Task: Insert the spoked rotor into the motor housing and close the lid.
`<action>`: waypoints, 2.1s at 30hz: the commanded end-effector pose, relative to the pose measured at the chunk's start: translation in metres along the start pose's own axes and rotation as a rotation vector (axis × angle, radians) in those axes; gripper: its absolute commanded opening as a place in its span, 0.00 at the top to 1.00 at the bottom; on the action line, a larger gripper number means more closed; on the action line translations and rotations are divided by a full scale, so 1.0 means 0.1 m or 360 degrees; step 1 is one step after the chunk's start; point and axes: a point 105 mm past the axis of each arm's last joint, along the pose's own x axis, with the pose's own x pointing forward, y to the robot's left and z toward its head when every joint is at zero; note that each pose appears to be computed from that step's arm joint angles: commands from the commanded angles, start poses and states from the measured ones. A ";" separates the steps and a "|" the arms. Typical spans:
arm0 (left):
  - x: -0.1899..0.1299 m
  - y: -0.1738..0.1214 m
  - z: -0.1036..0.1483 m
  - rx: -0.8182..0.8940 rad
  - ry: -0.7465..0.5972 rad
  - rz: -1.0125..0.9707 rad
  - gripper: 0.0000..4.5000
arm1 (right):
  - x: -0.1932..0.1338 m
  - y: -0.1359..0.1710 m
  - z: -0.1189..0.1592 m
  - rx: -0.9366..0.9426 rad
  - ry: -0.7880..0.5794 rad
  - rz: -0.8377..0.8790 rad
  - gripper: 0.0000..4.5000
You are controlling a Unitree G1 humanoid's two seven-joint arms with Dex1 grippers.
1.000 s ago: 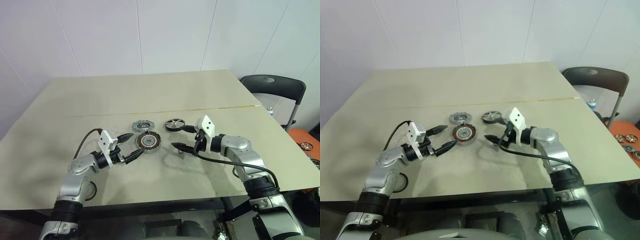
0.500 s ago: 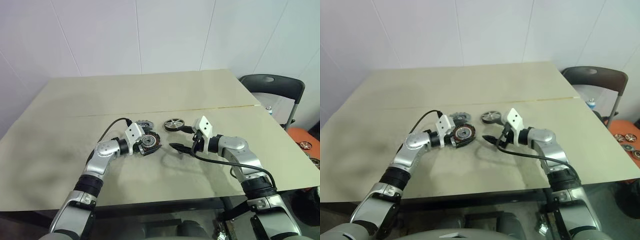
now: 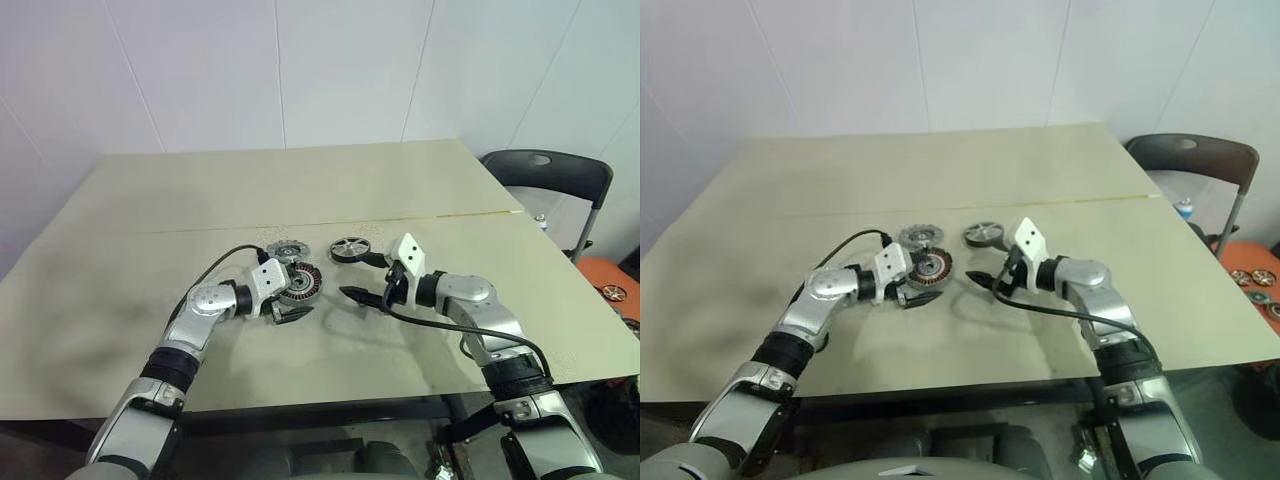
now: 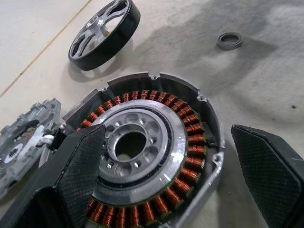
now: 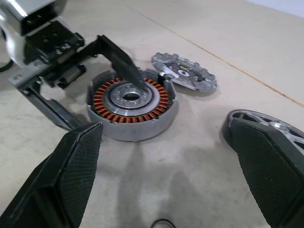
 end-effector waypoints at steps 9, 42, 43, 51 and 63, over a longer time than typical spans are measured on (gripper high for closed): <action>0.01 -0.07 -0.02 -0.0096 -0.0003 -0.0077 0.61 | 0.03 -0.05 0.15 -0.0080 -0.0074 -0.0043 0.00; -0.39 -0.31 0.00 -0.0369 -0.0144 -0.0076 0.74 | 0.10 -0.06 0.05 -0.0061 -0.0039 -0.0028 0.00; -0.37 -0.28 0.03 -0.0379 -0.0176 -0.0030 0.68 | 0.10 -0.06 0.05 -0.0060 -0.0040 -0.0026 0.00; -0.43 -0.08 0.30 -0.0475 -0.0426 0.0099 0.56 | -0.04 -0.05 0.18 0.0040 -0.0130 0.0049 0.00; -0.71 -0.11 0.36 -0.0638 -0.0560 0.0135 0.56 | -0.28 -0.09 -0.43 0.0098 0.0304 0.0041 0.00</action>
